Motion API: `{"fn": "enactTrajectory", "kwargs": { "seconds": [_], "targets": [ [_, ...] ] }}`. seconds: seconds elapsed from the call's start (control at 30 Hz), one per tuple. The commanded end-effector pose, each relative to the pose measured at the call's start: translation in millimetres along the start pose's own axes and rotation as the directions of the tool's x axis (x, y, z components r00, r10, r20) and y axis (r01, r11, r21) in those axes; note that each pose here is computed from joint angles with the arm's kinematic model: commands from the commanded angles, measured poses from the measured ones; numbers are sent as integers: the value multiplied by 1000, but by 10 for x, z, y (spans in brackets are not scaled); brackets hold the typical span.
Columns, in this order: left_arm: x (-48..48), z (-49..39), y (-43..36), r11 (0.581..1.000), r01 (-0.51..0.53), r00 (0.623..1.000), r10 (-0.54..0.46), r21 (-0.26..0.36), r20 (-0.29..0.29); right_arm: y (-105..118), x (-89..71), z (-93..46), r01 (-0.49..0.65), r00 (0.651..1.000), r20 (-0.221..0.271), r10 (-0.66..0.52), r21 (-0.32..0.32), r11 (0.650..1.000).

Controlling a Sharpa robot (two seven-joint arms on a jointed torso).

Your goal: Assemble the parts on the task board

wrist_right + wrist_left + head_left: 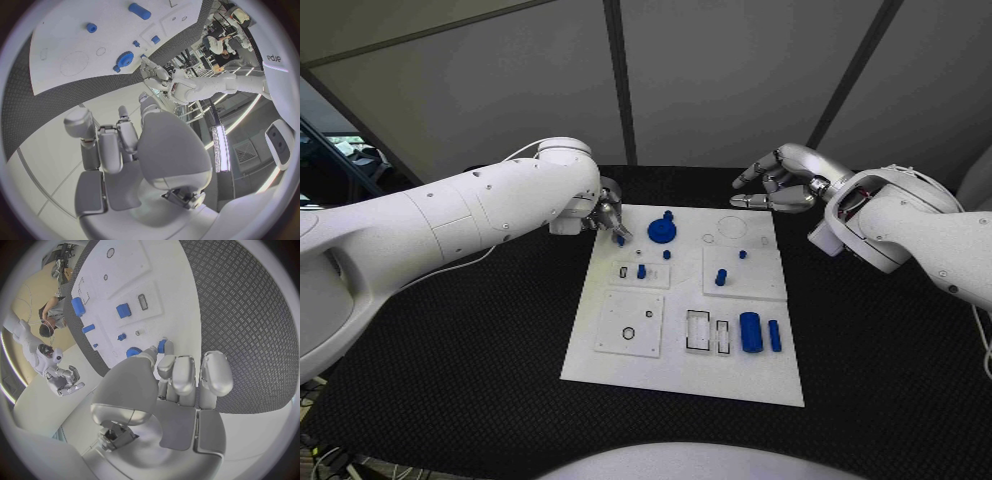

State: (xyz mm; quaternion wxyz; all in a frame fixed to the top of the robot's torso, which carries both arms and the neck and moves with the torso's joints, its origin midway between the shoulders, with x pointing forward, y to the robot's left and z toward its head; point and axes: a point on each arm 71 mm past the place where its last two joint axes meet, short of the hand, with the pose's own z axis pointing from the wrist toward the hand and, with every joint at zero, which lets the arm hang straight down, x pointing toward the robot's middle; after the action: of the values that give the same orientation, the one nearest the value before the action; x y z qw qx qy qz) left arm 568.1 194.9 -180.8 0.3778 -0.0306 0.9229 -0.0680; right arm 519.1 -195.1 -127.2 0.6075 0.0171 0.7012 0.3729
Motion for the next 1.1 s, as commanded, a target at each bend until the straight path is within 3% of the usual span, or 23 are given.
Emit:
{"fn": "enactTrajectory", "kwargs": {
  "seconds": [0.03, 0.43, 0.77, 1.1],
  "targets": [
    [-5, -3, -12, 1000, 2, 1000, -2, 7, 4, 11, -6, 1, 3, 1000, -3, -3, -7, 1000],
    [-15, -55, 23, 997, 68, 997, -70, 46, 42, -9, -12, -8, 4, 1000, -7, -4, 0, 1000],
    [54, -253, 140, 991, 115, 990, -120, 63, 79, -37, -26, -22, 6, 1000, -8, -6, 7, 1000],
    [261, -468, 252, 979, 186, 972, -196, 88, 131, -51, -35, -26, 7, 1000, -2, -7, 7, 1000]
  ]
}}
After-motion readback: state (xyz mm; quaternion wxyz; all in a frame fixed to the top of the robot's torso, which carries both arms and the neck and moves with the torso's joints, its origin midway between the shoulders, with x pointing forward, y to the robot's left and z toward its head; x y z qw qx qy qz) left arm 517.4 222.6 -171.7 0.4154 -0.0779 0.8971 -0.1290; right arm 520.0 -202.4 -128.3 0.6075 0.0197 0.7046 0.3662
